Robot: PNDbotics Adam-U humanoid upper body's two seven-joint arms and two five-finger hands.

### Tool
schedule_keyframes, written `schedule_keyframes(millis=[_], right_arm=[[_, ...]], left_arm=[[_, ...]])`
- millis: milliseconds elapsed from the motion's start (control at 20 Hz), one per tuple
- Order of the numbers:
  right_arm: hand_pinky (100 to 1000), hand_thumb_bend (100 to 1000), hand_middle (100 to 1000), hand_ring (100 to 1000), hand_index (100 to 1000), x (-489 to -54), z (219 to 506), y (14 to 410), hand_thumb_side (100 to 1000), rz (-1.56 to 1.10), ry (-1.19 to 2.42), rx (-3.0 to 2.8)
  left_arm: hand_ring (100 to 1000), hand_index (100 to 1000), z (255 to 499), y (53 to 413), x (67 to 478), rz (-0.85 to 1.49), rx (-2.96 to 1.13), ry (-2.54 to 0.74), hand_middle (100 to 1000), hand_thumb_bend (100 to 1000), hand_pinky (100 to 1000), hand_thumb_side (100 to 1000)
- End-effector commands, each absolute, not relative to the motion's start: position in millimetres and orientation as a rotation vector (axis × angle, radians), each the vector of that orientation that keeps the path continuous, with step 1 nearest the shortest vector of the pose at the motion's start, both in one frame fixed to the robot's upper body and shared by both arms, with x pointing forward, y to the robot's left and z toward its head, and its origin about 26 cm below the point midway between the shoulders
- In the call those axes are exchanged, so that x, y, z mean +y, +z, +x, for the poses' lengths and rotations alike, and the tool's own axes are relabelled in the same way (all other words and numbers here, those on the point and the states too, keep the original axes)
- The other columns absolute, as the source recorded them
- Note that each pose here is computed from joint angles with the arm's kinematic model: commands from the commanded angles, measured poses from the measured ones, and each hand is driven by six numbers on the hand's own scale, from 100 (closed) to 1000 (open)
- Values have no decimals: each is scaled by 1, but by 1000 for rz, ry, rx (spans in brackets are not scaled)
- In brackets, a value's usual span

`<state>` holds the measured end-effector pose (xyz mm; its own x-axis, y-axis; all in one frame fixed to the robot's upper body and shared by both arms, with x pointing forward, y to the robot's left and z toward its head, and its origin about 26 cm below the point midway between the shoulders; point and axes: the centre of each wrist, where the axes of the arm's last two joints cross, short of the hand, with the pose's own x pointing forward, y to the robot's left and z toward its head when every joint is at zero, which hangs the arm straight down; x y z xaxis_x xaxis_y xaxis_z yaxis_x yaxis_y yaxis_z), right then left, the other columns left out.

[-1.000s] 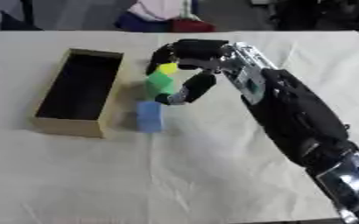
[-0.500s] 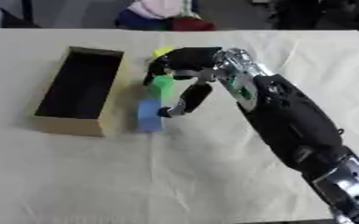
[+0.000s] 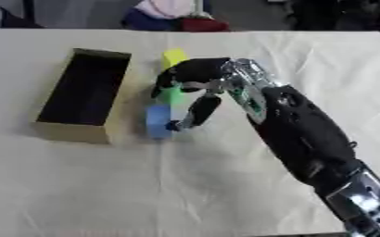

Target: Pick up objects on the table and place them in the box.

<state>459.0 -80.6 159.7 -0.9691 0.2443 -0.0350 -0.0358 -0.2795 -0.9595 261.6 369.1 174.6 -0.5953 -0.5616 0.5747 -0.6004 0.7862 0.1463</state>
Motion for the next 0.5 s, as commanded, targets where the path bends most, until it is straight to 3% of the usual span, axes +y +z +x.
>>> schedule_keyframes(millis=[50,500], right_arm=[[881,362,652,821,861,-74,455,173,618,-316,2377,-1794],[886,347,669,840,867,-72,446,168,667,-417,2293,-1786]], left_arm=[[612,824,261,186,369,871,-2391,49,737,100,738,769],[611,823,261,186,369,869,-2393,49,732,100,736,769]])
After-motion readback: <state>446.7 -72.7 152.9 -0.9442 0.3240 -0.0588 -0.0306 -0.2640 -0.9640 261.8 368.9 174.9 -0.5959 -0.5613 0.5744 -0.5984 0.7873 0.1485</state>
